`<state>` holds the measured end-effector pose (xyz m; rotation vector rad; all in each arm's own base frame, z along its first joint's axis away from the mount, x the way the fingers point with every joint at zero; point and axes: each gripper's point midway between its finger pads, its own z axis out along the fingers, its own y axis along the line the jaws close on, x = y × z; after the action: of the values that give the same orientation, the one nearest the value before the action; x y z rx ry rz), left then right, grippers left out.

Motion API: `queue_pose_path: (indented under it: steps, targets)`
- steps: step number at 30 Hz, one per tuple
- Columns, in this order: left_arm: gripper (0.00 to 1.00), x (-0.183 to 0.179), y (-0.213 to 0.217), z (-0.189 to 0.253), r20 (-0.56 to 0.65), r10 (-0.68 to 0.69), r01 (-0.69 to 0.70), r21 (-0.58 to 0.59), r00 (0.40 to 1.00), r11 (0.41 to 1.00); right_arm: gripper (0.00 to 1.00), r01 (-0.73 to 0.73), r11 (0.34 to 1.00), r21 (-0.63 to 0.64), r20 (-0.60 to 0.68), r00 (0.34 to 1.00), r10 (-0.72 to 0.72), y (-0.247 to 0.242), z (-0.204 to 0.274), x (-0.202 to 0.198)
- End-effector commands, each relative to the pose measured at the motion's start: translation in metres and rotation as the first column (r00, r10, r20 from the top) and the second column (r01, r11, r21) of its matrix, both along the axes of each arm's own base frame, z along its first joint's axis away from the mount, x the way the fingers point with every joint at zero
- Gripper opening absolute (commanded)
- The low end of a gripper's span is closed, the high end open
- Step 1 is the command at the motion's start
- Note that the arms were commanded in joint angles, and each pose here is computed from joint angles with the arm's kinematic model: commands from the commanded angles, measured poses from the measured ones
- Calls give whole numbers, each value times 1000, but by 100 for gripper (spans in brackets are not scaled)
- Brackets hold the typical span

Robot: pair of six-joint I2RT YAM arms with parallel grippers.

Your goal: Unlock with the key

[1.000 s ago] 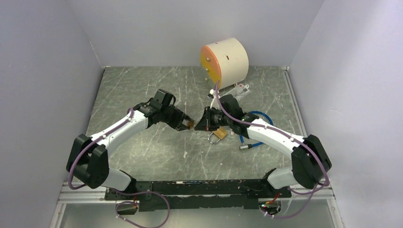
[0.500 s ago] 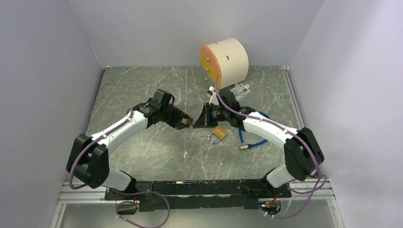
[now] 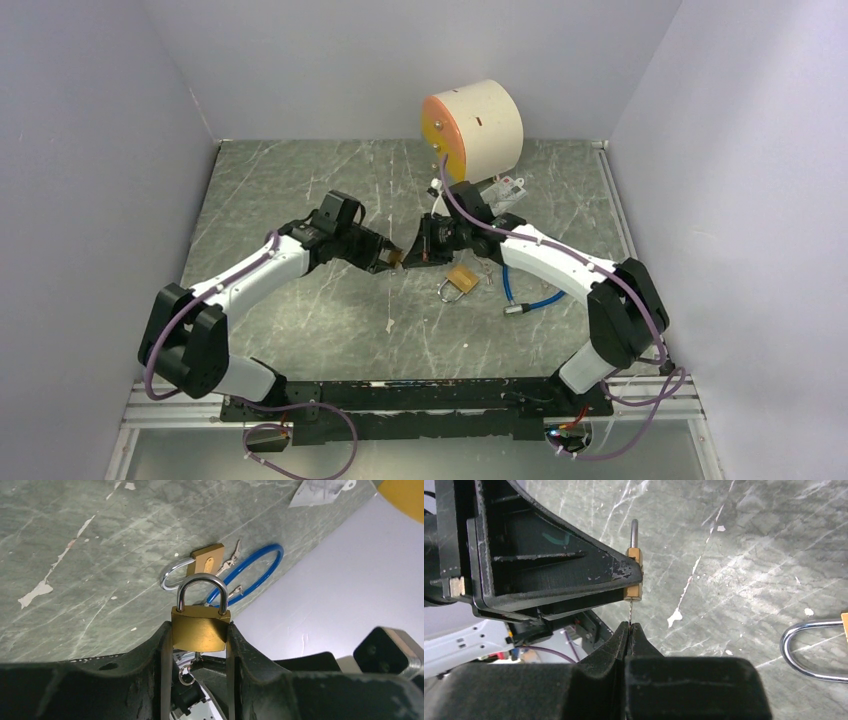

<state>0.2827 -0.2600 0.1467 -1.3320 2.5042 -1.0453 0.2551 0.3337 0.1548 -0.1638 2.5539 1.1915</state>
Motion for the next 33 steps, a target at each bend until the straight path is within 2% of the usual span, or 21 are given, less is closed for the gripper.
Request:
queue_pose_path:
  steps: [1,5,10,15,18,27,30,33]
  targets:
    - [7,-13,-17,34,-7,-12,11,-147,1000,989,0,1,1000,26,242,970,-7,10,27,23]
    - [7,-14,-16,40,-9,16,-17,-181,1000,983,0,-25,999,39,314,949,12,9,31,22]
    - [6,-14,-12,46,-2,57,-56,-201,998,978,0,-38,998,53,335,942,18,12,31,22]
    - [6,-16,-8,48,3,62,-61,-180,998,982,0,-29,994,101,212,977,7,29,49,22]
    - [6,-16,-7,51,9,67,-65,-182,998,981,0,-15,995,101,195,981,-5,35,58,27]
    - [6,-22,-2,53,21,51,-47,-158,998,986,0,-4,999,53,87,996,0,36,44,21]
    - [6,-25,-1,55,24,57,-52,-172,998,984,0,-18,997,70,127,992,9,38,51,23]
    - [6,-26,-3,58,26,56,-49,-199,998,979,0,-8,1000,16,167,986,6,35,41,29]
